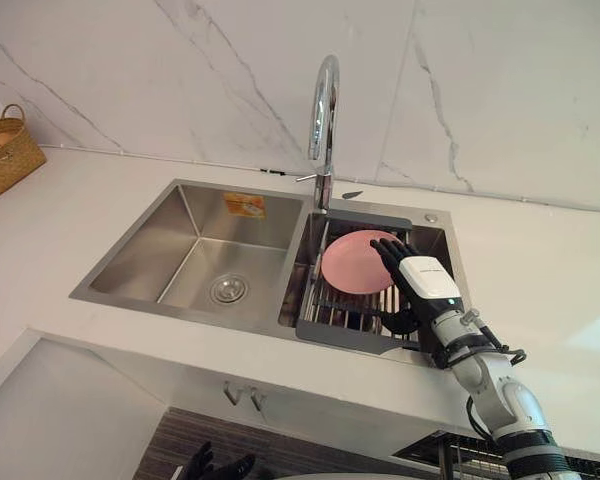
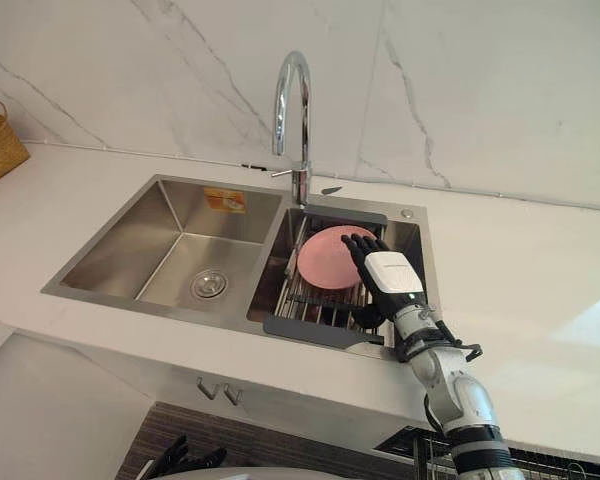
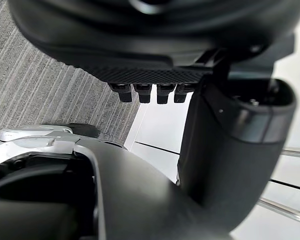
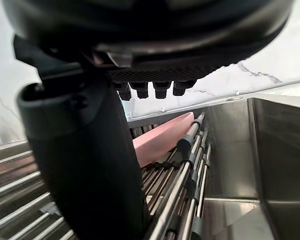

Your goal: Walk over to the sink, pick up the cup, carry it to the dishwasher, place the cup inside the dishwasher, then close the dishwasher door

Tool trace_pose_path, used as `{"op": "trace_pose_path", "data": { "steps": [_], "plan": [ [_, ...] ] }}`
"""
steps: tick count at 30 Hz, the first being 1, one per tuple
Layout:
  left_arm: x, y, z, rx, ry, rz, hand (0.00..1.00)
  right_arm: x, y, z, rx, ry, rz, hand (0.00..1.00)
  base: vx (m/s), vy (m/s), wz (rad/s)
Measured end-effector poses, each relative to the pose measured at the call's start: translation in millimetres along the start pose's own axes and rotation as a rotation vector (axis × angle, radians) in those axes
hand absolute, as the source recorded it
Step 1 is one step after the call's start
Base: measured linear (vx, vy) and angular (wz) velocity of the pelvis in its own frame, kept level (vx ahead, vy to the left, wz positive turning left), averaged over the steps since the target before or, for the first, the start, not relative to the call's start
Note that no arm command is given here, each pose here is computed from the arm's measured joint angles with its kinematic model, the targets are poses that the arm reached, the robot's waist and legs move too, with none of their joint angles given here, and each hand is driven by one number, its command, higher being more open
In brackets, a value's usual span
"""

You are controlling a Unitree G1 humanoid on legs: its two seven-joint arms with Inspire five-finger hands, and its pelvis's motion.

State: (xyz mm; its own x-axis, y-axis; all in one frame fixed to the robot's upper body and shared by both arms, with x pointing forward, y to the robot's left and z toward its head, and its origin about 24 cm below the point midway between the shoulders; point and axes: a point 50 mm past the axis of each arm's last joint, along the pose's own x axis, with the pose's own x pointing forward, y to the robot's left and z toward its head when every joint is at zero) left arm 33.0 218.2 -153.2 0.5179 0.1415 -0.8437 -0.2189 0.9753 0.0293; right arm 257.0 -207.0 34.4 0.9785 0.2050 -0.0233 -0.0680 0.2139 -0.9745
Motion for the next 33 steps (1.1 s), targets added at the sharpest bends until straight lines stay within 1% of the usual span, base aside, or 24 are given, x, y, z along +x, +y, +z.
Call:
{"op": "trace_pose_path", "data": {
  "steps": [7, 23, 33],
  "plan": [
    [0.5, 0.1, 1.9, 0.001, -0.004, -0.003, 1.0, 9.8, 3.5, -2.1, -0.009, 0.017, 0.013, 1.0, 0.0, 0.0, 0.0],
    [1.8, 2.0, 10.5, 0.008, -0.037, -0.004, 1.0, 24.4, -6.0, -4.7, -0.059, 0.046, -0.027, 1.0, -0.02, -0.001, 0.0],
    [2.2, 3.1, 14.9, 0.012, -0.055, -0.005, 1.0, 27.0, -8.3, -7.2, -0.072, 0.046, -0.033, 1.0, -0.01, -0.001, 0.0]
  ]
}}
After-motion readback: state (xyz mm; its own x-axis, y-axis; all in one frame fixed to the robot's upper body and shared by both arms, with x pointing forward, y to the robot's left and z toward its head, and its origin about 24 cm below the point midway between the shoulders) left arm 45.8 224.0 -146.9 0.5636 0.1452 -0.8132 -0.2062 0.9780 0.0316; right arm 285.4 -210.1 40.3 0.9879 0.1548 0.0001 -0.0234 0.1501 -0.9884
